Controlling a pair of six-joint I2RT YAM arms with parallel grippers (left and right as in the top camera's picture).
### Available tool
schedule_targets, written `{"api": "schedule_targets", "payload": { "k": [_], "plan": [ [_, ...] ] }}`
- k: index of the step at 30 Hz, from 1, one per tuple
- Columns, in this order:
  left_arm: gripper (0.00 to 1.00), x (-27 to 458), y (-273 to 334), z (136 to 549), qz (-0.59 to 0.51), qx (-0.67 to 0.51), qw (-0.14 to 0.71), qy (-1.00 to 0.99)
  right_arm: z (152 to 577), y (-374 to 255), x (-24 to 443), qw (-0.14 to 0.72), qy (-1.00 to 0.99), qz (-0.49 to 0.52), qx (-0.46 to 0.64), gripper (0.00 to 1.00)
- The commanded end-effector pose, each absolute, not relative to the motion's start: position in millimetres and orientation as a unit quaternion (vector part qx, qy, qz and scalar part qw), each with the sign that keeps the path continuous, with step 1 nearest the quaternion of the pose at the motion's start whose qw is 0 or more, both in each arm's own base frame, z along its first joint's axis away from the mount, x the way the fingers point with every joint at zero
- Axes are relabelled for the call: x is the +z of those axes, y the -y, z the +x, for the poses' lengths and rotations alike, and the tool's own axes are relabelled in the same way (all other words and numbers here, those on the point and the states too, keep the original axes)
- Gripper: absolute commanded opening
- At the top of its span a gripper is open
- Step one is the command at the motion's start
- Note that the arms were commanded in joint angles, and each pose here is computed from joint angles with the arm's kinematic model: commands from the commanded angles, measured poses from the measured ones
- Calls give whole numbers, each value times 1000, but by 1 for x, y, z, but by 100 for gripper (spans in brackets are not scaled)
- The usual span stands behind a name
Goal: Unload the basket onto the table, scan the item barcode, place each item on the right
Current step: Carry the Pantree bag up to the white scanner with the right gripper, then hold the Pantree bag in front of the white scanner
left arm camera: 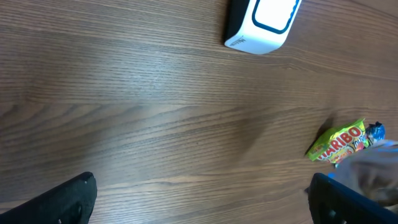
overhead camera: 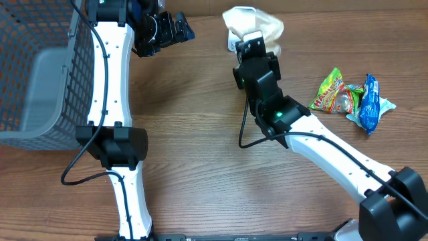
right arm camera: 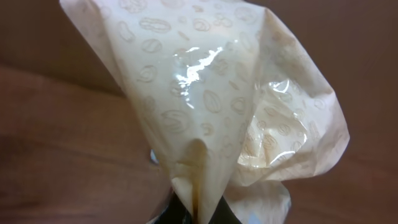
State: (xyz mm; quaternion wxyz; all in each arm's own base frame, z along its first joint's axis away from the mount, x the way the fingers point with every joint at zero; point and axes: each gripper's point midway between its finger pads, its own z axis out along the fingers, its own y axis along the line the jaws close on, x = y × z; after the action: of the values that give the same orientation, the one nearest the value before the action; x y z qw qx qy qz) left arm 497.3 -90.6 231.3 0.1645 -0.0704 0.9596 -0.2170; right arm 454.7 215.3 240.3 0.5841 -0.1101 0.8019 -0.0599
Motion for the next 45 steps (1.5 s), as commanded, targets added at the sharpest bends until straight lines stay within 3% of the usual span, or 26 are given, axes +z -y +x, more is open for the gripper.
{"api": "schedule_targets", "payload": {
  "k": [1, 8, 15, 25, 45],
  "plan": [
    [100, 244, 93, 497, -63, -216, 182, -957, 464, -208, 222, 570, -804, -132, -108, 4],
    [100, 244, 93, 497, -63, -216, 182, -957, 445, -225, 191, 524, -846, -92, -42, 4],
    [100, 244, 93, 497, -63, -216, 182, -957, 427, -243, 183, 422, -899, -101, 58, 4],
    [100, 244, 93, 497, -63, -216, 182, -957, 474, -221, 252, 474, -876, -58, 66, 4],
    [100, 244, 93, 497, -63, -216, 182, -957, 459, -213, 215, 402, -912, -50, 55, 4]
  ]
}}
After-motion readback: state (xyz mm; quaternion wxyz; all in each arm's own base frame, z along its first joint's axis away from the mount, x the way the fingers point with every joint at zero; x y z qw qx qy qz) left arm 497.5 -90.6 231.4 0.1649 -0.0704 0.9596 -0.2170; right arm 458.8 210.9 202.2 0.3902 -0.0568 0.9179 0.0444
